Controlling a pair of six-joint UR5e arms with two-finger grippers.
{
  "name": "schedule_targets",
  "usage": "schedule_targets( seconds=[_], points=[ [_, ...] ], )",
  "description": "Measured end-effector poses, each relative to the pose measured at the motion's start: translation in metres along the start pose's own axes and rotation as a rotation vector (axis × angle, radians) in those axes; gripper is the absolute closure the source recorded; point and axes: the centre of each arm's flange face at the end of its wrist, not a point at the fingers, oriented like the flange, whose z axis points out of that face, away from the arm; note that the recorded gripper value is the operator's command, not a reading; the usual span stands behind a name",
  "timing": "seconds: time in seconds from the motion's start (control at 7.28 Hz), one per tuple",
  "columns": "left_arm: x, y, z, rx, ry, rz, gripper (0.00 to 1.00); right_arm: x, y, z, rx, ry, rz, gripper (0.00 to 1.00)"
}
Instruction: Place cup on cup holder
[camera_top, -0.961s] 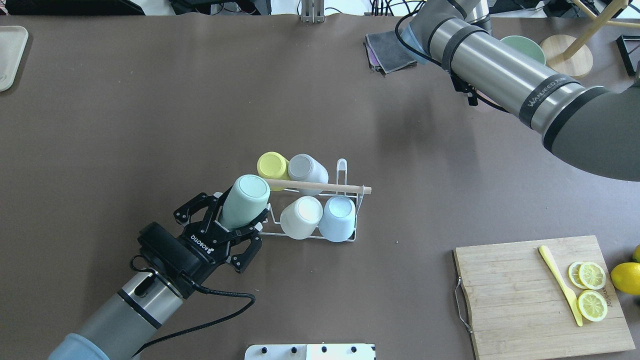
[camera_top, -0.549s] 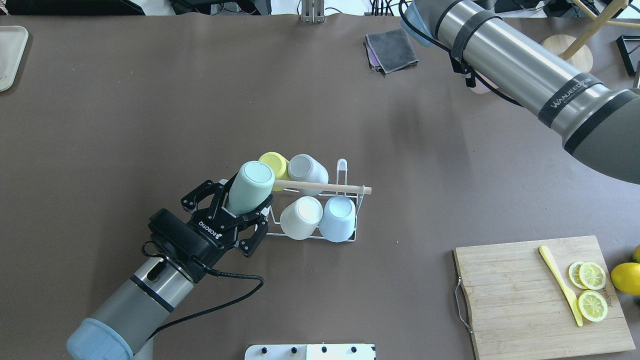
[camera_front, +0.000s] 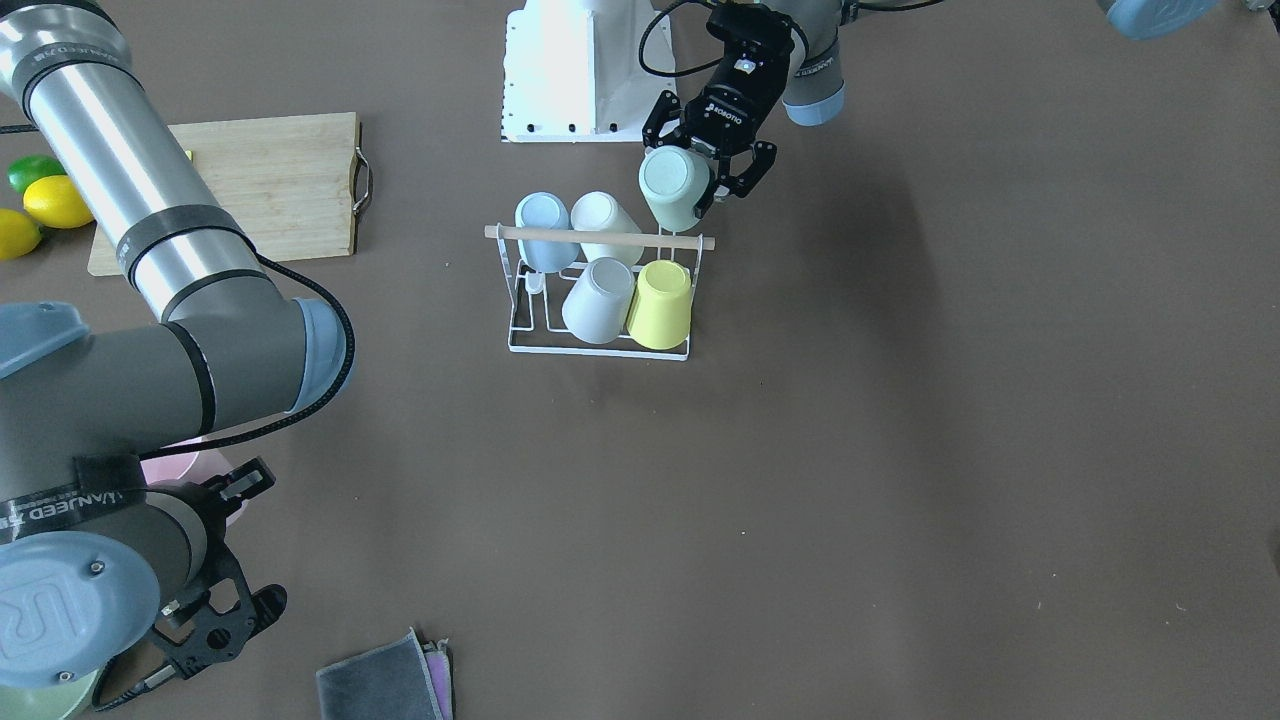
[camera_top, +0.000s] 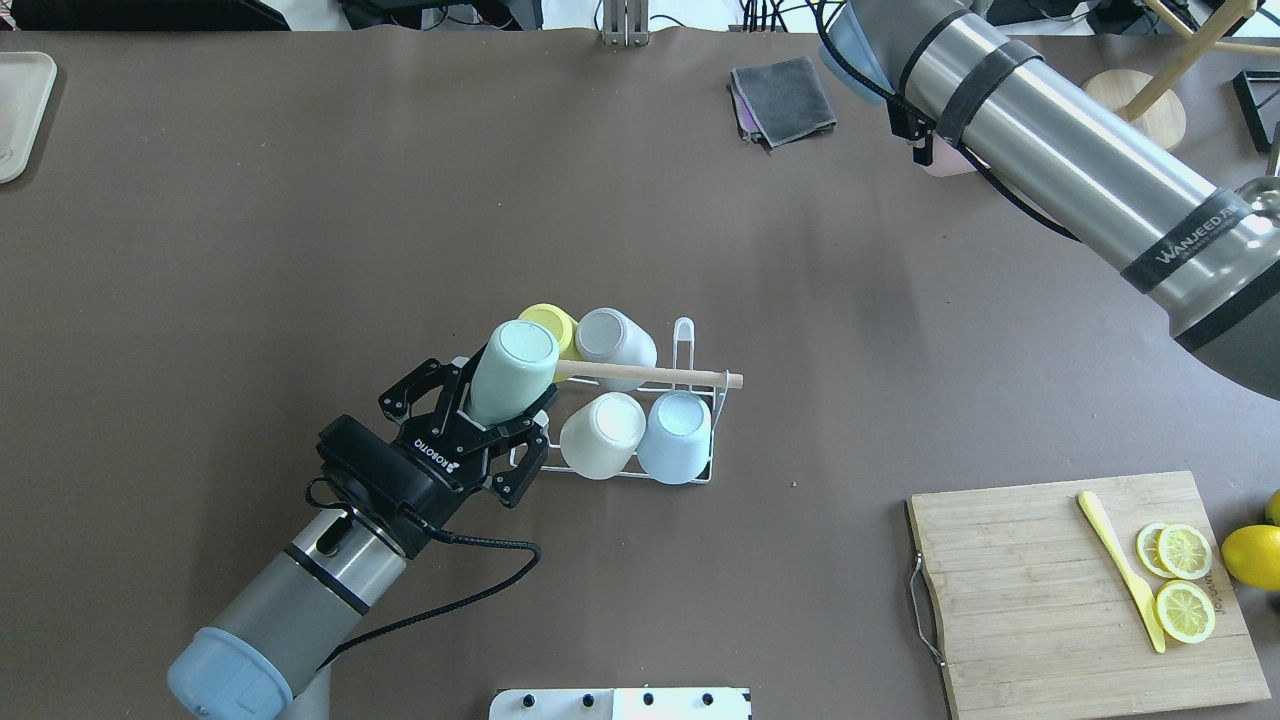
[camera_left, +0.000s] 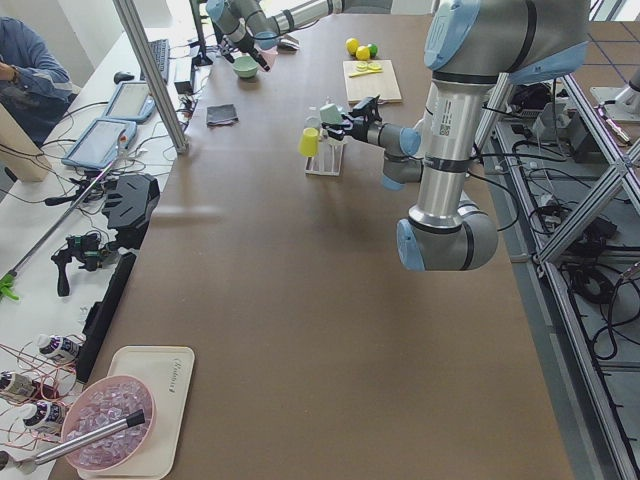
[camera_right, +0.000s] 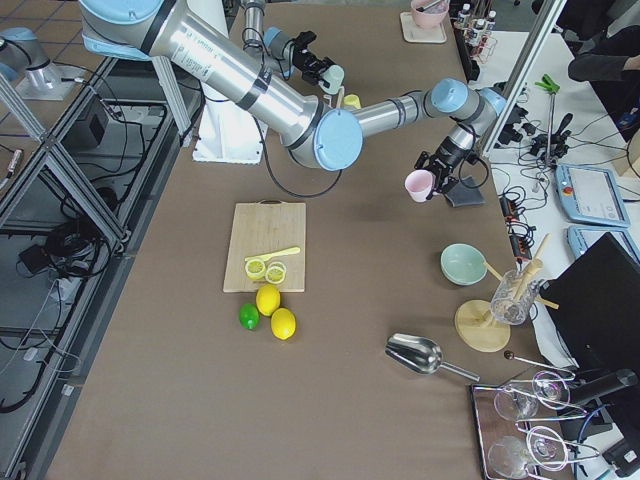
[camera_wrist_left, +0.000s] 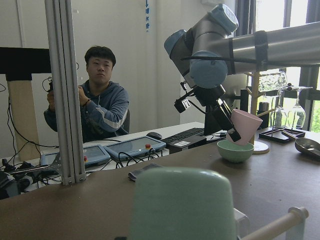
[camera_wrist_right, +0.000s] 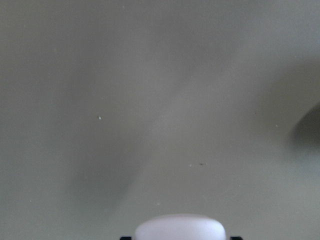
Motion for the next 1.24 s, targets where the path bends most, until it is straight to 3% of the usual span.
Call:
schedule_targets(
  seconds=[0.27, 0.69, 1.24],
  points=[
    [0.003, 0.005, 0.002, 0.001, 0.003, -0.048, 0.79, -0.018, 0.003, -0.013, 0.139, 0.004, 0.017, 1.00],
    [0.005, 0.016, 0.004, -0.013, 0.001, -0.078, 0.79, -0.033, 0.014, -0.027, 0.392, -0.006, 0.013, 1.00],
    [0.010, 0.022, 0.002, -0.022, 0.006, -0.079, 0.73, -0.052, 0.048, 0.008, 0.680, -0.067, -0.017, 1.00]
  ],
)
